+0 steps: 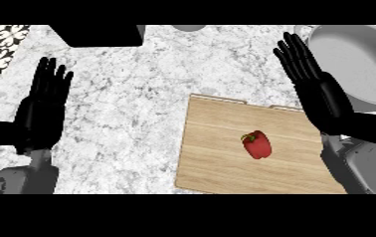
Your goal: Pick the bell pepper from the tray and place it in the pot
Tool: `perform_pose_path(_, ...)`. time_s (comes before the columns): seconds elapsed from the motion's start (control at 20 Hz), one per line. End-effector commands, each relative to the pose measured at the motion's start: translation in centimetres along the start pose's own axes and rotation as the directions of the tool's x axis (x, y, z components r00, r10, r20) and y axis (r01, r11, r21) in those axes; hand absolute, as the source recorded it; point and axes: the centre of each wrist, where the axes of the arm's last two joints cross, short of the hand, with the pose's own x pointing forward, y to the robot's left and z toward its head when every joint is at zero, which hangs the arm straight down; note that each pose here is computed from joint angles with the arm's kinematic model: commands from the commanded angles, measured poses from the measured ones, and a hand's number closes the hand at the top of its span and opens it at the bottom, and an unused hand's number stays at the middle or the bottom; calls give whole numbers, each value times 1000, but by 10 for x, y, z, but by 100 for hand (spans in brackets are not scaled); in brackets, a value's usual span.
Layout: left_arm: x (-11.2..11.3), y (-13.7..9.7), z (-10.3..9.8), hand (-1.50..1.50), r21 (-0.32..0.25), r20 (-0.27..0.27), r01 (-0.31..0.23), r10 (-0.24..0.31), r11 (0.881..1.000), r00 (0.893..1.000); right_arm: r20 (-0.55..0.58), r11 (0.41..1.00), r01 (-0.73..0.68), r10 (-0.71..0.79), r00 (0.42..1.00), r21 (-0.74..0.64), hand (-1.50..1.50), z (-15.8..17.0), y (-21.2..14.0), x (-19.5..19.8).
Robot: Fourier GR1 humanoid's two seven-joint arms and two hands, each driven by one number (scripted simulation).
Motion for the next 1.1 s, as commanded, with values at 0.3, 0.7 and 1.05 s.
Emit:
perform_pose_path(0.3,-60,11,31,0,-270,-321,232,-315,934,893,149,848,-511,493,857,141,150,18,-47,9)
perform_pose_path(0.7,-76,-8,41,0,-397,-345,239,-385,886,856,510,987,75,9,860,-144,-150,112,1,-46)
perform_pose_path(1.05,-75,-5,25,0,-412,-331,227,-377,883,865,199,986,-157,144,969,51,-150,151,-46,0)
